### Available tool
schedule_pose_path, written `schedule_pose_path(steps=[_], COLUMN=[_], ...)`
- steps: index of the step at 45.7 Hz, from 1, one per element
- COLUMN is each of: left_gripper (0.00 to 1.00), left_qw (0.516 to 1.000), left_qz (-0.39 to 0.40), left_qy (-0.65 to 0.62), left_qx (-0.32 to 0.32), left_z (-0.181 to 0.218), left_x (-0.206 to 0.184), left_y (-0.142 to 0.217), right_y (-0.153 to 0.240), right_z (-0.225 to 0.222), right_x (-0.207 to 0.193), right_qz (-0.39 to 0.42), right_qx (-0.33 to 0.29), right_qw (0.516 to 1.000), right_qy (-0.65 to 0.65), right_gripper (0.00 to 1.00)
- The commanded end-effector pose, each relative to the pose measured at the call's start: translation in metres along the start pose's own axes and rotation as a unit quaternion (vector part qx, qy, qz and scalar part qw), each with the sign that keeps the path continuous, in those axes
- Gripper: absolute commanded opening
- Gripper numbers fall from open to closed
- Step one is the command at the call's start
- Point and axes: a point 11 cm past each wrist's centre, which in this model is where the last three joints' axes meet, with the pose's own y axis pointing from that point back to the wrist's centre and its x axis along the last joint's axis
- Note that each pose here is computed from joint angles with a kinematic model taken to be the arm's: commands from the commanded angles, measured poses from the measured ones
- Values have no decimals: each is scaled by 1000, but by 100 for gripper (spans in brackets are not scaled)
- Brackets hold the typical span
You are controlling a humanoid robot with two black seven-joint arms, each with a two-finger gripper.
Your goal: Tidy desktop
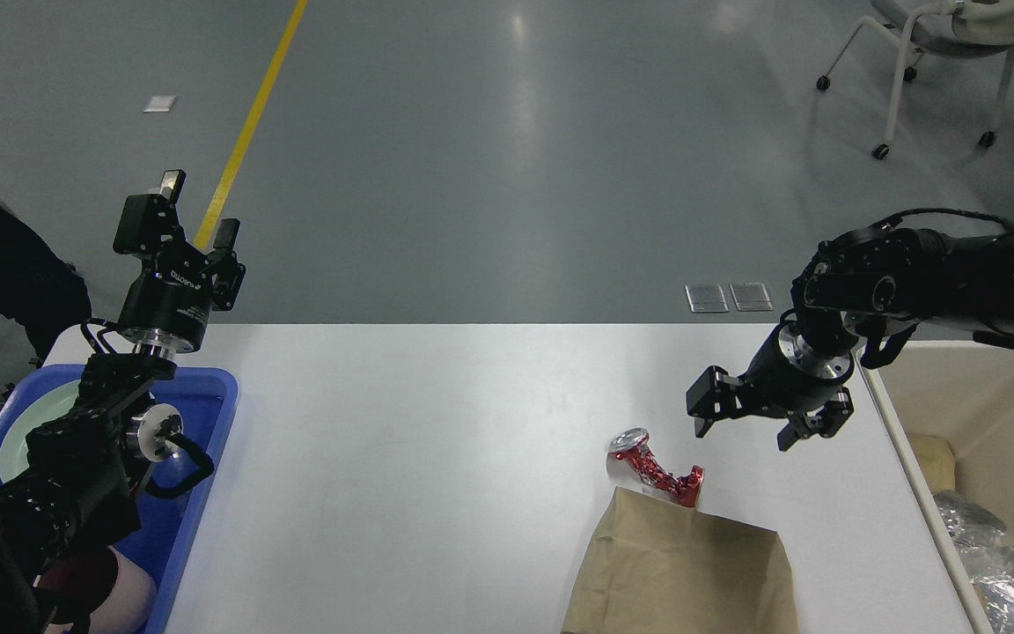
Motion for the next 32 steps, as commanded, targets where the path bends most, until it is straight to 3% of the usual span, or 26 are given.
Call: schedule_pose_path(steps=[1, 11, 18, 32], left_gripper=[96, 96, 96, 96], left_qw=[1000, 1000, 1000, 1000], left_qz=[0, 0, 0, 0], left_qy=[0, 0, 0, 0], left_qx=[0, 0, 0, 0], left_z=[0, 0, 0, 0], left_x=[0, 0, 0, 0], left_y=[0, 0, 0, 0], right_y=[11, 11, 10, 8], right_z=[-30, -65, -61, -49], right_x=[34, 32, 30, -1], right_qz=[98, 102, 96, 50], right_qx=[22, 46, 37, -73], right_qw=[995, 993, 993, 964], right_qy=[16, 41, 53, 250], right_gripper=[100, 100, 100, 100])
